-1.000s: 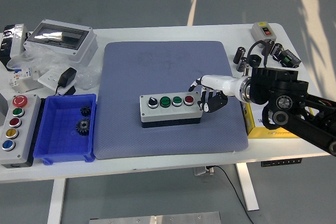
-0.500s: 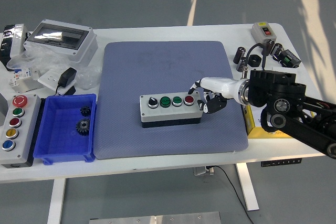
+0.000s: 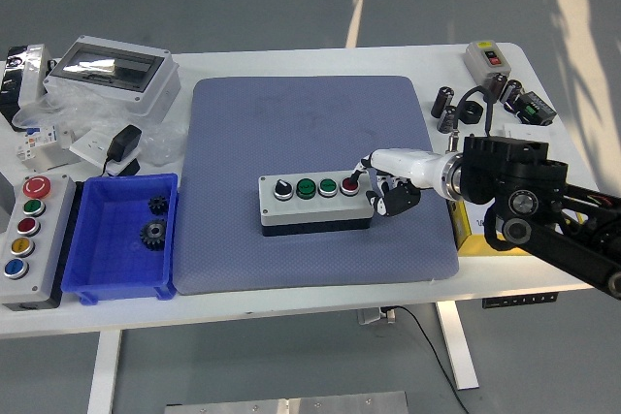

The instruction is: Pick up the button,place it on the desk,press the button,press the button

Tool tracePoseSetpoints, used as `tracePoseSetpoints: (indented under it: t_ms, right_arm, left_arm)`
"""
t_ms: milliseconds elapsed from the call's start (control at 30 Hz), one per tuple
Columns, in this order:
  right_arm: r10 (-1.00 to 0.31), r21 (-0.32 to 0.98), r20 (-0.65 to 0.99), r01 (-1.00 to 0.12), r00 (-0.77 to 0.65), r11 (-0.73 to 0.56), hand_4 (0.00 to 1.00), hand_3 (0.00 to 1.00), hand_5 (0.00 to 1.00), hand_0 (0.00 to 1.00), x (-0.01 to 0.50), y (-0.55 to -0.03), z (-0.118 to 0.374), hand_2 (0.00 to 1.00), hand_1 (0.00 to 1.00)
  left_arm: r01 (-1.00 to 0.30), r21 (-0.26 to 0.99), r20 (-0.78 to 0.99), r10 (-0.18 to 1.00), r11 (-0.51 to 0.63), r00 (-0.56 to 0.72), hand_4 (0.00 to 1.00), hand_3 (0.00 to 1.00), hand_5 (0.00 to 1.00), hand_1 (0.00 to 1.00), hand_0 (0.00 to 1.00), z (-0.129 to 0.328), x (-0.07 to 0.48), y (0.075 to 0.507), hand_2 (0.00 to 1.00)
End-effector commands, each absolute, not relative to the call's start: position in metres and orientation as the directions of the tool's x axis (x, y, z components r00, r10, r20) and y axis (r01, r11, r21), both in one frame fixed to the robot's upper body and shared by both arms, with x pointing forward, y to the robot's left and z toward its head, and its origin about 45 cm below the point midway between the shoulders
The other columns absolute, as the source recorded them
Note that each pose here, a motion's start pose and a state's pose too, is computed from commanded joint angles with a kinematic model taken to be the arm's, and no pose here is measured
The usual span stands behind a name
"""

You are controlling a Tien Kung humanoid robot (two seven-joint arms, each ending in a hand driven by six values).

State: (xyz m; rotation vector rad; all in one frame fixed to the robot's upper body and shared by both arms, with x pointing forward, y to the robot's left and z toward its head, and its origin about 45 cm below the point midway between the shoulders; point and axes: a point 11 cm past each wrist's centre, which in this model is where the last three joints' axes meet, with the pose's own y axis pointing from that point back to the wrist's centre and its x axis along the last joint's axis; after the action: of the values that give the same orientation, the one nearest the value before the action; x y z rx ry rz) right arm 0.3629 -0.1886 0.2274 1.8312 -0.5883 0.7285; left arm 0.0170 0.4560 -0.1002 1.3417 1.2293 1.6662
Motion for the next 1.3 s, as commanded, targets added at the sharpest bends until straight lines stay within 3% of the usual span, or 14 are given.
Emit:
tracePoseSetpoints:
  t_ms: [233, 467, 667, 833, 933, 1067, 1100, 1267, 1300]
  right_arm:
    - [-0.079, 0.624, 0.721, -0.695, 0.688, -0.358, 0.242, 0.777, 0.019, 0.002, 0.364, -0.186, 0.225, 0.223, 0.073]
    - [-0.2, 0.529, 0.706, -0.694, 0.679, -0.489, 0.243, 0.772, 0.019, 0.002, 0.362, -0.176, 0.261, 0.222, 0.074]
    - [-0.28, 0.525, 0.678, -0.714, 0.68, -0.463, 0.242, 0.766, 0.019, 0.002, 0.367, -0.192, 0.256, 0.222, 0.073]
    - [-0.468, 0.385, 0.69, -0.827, 0.553, -0.409, 0.249, 0.756, 0.021, 0.002, 0.382, -0.211, 0.239, 0.218, 0.071]
    - [-0.651, 0.281, 0.585, -0.874, 0.483, -0.396, 0.274, 0.735, 0.031, 0.002, 0.384, -0.218, 0.227, 0.221, 0.07]
    - [-0.867, 0.145, 0.384, -0.948, 0.317, -0.282, 0.274, 0.735, 0.031, 0.002, 0.38, -0.242, 0.21, 0.221, 0.07]
    - [-0.9, 0.12, 0.342, -0.963, 0.268, -0.242, 0.577, 0.75, 0.246, 0.002, 0.377, -0.25, 0.206, 0.303, 0.106]
    - [-0.983, 0.019, 0.181, -0.999, 0.038, -0.035, 0.577, 0.75, 0.246, 0.002, 0.357, -0.289, 0.189, 0.303, 0.106]
    - [-0.988, 0.006, 0.153, -1.0, -0.004, 0.005, 0.722, 0.712, 0.418, 0.479, 0.349, -0.296, 0.183, 0.68, 0.62]
  left_arm:
    - [0.059, 0.939, 0.342, 0.904, -0.339, -0.255, 0.611, 0.604, 0.137, 0.562, 0.629, -0.1, 0.017, 0.456, 0.538]
    - [0.062, 0.939, 0.342, 0.904, -0.338, -0.255, 0.612, 0.605, 0.139, 0.562, 0.629, -0.1, 0.016, 0.456, 0.538]
    - [0.063, 0.939, 0.343, 0.904, -0.339, -0.254, 0.612, 0.605, 0.142, 0.563, 0.629, -0.1, 0.016, 0.456, 0.538]
    - [0.072, 0.938, 0.345, 0.904, -0.338, -0.252, 0.612, 0.605, 0.143, 0.563, 0.629, -0.101, 0.014, 0.454, 0.538]
    - [0.078, 0.939, 0.344, 0.905, -0.336, -0.25, 0.612, 0.605, 0.145, 0.563, 0.629, -0.102, 0.012, 0.452, 0.539]
    - [0.081, 0.94, 0.341, 0.907, -0.331, -0.248, 0.612, 0.605, 0.145, 0.563, 0.629, -0.103, 0.01, 0.449, 0.539]
    - [0.082, 0.94, 0.341, 0.907, -0.331, -0.248, 0.611, 0.605, 0.145, 0.563, 0.629, -0.104, 0.01, 0.448, 0.538]
    - [0.086, 0.94, 0.342, 0.907, -0.331, -0.245, 0.611, 0.605, 0.145, 0.563, 0.629, -0.104, 0.009, 0.446, 0.538]
    - [0.088, 0.939, 0.343, 0.907, -0.332, -0.244, 0.611, 0.605, 0.146, 0.563, 0.629, -0.105, 0.009, 0.446, 0.539]
